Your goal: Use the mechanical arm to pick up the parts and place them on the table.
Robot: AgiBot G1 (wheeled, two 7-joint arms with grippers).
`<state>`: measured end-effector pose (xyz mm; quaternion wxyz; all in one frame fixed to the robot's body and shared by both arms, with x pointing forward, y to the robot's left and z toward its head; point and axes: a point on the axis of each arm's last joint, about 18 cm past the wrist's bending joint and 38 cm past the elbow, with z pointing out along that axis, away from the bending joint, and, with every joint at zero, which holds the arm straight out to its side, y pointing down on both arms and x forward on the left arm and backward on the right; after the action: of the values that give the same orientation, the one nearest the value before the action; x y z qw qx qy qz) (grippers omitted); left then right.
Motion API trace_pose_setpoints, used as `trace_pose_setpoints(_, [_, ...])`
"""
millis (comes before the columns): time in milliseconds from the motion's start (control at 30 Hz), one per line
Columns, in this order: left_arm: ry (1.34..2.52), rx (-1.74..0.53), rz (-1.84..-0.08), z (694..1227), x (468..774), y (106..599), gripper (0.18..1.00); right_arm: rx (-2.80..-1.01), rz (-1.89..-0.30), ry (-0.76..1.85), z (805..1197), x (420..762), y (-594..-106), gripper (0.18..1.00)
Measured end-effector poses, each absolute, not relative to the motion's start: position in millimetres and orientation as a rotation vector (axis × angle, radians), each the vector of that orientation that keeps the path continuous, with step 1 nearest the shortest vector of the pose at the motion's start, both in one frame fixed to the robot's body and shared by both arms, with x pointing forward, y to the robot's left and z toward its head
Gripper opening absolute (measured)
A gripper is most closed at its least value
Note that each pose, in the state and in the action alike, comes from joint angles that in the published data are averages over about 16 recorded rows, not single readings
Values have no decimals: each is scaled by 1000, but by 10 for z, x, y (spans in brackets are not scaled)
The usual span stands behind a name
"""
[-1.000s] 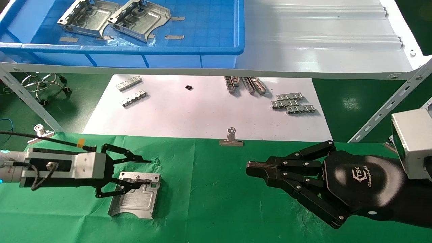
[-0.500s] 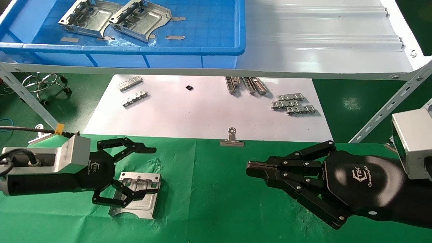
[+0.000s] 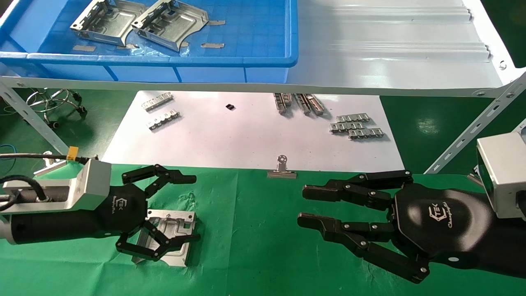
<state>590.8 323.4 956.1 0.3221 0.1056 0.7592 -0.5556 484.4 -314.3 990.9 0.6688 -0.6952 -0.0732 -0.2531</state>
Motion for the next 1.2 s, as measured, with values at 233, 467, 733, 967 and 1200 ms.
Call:
trace_pose_setpoints(233, [1966, 269, -1542, 9617, 5756, 3176, 994, -1568, -571, -165, 9909, 4844, -3143, 447])
trace_pose_setpoints(467, [1944, 265, -1615, 9683, 5580, 3132, 1001, -1568, -571, -165, 9909, 4844, -3143, 620])
trace_pose_setpoints(733, [1925, 264, -1686, 9763, 5352, 3091, 1001, -1568, -571, -165, 9909, 4844, -3143, 812])
trace_pose_setpoints(967, [1918, 267, -1738, 9831, 5129, 3058, 1001, -1568, -571, -165, 9909, 4844, -3143, 921])
trace_pose_setpoints(1200, [1917, 271, -1764, 9867, 4994, 3038, 1001, -1568, -571, -165, 9909, 4844, -3143, 963])
